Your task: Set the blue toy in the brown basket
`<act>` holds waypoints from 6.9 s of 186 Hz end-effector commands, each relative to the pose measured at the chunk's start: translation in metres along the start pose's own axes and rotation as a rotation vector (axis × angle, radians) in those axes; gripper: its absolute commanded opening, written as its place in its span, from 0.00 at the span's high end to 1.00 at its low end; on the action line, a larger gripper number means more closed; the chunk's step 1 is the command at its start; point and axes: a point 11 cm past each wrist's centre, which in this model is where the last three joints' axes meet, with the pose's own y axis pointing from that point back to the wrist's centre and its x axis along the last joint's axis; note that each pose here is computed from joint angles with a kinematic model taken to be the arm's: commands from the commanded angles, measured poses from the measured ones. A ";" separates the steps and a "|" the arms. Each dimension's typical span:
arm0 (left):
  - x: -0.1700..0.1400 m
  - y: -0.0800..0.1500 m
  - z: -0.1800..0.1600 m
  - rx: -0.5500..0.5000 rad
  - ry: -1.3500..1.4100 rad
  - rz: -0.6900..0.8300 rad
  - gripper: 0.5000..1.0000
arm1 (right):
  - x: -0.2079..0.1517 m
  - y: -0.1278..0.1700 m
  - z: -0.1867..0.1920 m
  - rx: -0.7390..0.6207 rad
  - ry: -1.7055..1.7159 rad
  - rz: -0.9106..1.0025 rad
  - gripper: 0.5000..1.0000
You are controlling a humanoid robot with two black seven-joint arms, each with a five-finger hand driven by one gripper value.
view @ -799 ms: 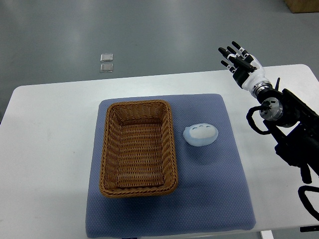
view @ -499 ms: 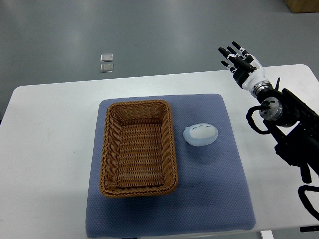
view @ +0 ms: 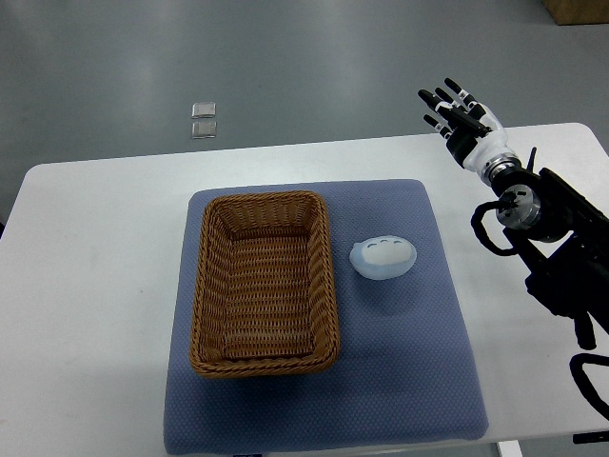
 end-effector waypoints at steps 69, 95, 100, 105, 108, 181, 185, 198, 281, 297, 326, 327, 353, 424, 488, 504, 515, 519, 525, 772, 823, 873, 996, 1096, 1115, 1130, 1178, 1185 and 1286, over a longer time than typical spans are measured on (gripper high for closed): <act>-0.001 0.000 0.000 0.000 -0.001 -0.003 0.00 | 0.000 0.001 -0.019 0.027 0.046 -0.011 0.19; -0.001 0.000 0.000 0.000 0.000 -0.002 0.00 | -0.006 -0.001 -0.044 0.043 0.164 -0.052 0.19; -0.001 0.000 0.000 0.000 0.000 -0.002 0.00 | -0.008 0.000 -0.049 0.047 0.193 -0.065 0.19; -0.001 0.000 0.000 0.000 -0.001 -0.003 0.00 | -0.006 0.002 -0.058 0.052 0.241 -0.073 0.19; -0.001 0.000 0.000 -0.001 -0.001 -0.003 0.00 | -0.005 0.003 -0.060 0.050 0.259 -0.077 0.19; -0.001 0.000 0.001 -0.003 -0.001 -0.003 0.00 | -0.034 0.030 -0.082 -0.034 0.959 -0.398 0.19; -0.001 0.000 0.001 -0.003 -0.001 -0.003 0.00 | -0.035 0.031 -0.082 -0.046 0.995 -0.420 0.19; -0.001 0.000 0.002 -0.004 -0.002 -0.003 0.00 | -0.042 0.036 -0.077 -0.091 1.101 -0.512 0.19; -0.001 0.000 0.002 -0.004 -0.002 -0.003 0.00 | -0.047 0.073 -0.024 -0.368 1.488 -0.897 0.20; -0.001 0.000 0.002 -0.004 -0.002 -0.003 0.00 | -0.046 0.078 -0.014 -0.408 1.517 -0.912 0.20; 0.000 0.000 0.002 -0.003 -0.002 -0.001 0.00 | -0.051 0.087 0.003 -0.442 1.542 -0.959 0.23; 0.000 0.000 0.002 -0.003 -0.002 -0.001 0.00 | -0.051 0.087 0.003 -0.442 1.542 -0.959 0.23; -0.001 0.000 0.002 -0.003 -0.002 -0.003 0.00 | -0.045 0.085 0.011 -0.479 1.644 -0.928 0.28; -0.001 0.000 0.002 -0.004 -0.002 -0.003 0.00 | -0.068 0.084 0.019 -0.533 1.785 -0.880 0.32; -0.001 0.000 0.002 -0.004 0.000 -0.002 0.00 | -0.086 0.082 0.057 -0.548 1.885 -0.916 0.32; -0.001 0.000 0.002 -0.004 0.000 -0.002 0.00 | -0.083 0.079 0.058 -0.552 1.906 -0.899 0.32; -0.001 0.000 0.002 -0.003 -0.002 -0.003 0.00 | -0.083 0.078 0.058 -0.549 1.914 -0.897 0.33; -0.001 0.000 0.002 -0.003 -0.002 -0.003 0.00 | -0.083 0.078 0.058 -0.549 1.917 -0.898 0.34; -0.001 0.000 0.002 -0.003 0.000 -0.002 0.00 | -0.082 0.078 0.057 -0.549 1.921 -0.897 0.37; -0.001 0.000 0.002 -0.004 -0.002 -0.003 0.00 | -0.197 0.061 0.006 -0.233 1.985 -0.934 0.83; -0.001 0.000 0.002 -0.003 0.000 -0.002 0.00 | -0.206 0.068 0.049 -0.252 1.915 -0.997 0.81; -0.001 0.000 0.002 -0.004 0.000 -0.002 0.00 | -0.214 0.079 0.083 -0.255 1.862 -1.052 0.73; -0.001 0.000 0.002 -0.004 -0.002 -0.003 0.00 | -0.221 0.085 0.096 -0.238 1.820 -1.065 0.39; -0.001 0.000 0.002 -0.003 0.000 -0.002 0.00 | -0.216 0.045 0.025 -0.173 1.594 -0.867 0.19; -0.001 0.000 0.002 -0.003 0.000 -0.002 0.00 | -0.189 0.028 0.013 -0.214 1.414 -0.772 0.19; 0.000 0.000 0.002 -0.004 0.000 -0.001 0.00 | -0.178 0.024 0.010 -0.225 1.321 -0.739 0.19; -0.001 0.000 0.002 -0.004 0.000 -0.002 0.00 | -0.148 0.019 0.000 -0.224 0.999 -0.653 0.19; 0.000 0.000 0.002 -0.004 0.000 -0.001 0.00 | -0.144 0.018 -0.002 -0.215 0.908 -0.623 0.19; 0.000 0.000 0.002 -0.003 0.000 -0.001 0.00 | -0.057 0.007 -0.009 0.011 0.205 -0.218 0.19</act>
